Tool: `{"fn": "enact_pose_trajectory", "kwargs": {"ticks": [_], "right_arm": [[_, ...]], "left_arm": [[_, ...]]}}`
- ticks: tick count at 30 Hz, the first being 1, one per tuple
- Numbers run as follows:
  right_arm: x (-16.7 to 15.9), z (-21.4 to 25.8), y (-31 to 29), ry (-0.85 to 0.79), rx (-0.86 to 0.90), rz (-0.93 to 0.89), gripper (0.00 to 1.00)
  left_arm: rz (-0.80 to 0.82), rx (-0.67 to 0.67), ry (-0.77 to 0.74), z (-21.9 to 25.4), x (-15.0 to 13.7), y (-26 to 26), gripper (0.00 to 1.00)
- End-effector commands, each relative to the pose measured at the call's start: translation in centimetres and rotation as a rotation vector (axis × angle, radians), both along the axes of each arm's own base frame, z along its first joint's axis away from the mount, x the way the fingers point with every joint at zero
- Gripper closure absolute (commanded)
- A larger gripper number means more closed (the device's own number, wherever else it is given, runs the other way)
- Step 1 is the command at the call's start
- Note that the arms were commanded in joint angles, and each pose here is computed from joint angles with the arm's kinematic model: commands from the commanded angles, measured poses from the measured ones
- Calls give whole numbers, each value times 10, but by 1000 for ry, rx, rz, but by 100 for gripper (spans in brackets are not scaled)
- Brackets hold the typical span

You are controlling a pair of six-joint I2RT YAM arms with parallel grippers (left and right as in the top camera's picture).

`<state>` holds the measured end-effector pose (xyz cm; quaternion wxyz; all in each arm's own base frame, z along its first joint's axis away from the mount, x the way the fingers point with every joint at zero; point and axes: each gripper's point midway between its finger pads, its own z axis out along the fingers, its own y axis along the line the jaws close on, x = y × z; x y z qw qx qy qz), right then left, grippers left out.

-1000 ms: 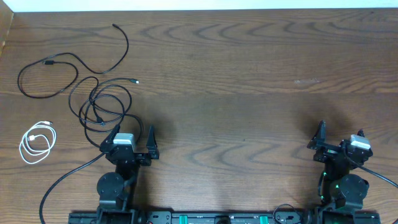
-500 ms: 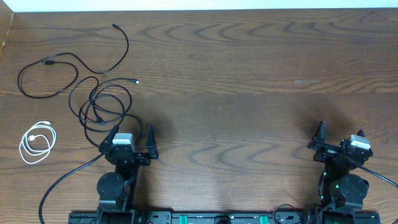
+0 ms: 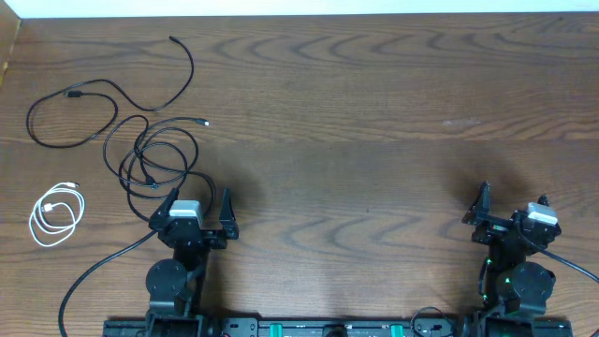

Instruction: Untangle cables

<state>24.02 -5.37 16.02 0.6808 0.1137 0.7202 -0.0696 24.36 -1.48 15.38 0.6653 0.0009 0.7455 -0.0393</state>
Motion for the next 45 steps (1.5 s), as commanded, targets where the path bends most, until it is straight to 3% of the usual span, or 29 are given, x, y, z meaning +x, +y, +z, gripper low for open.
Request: {"fn": "enact_pose_trajectory", "kwargs": {"ticks": [1,38,45], "right_arm": [[0,-1,-1,2,-12,-2,1],[3,-1,16,5,-19,73,1],[4,-2,24,28,-102,113,1]], "left_arm": [[8,25,38,-16,0,2,4],[8,25,38,-16,0,2,4],[8,25,38,-16,0,2,4]]}}
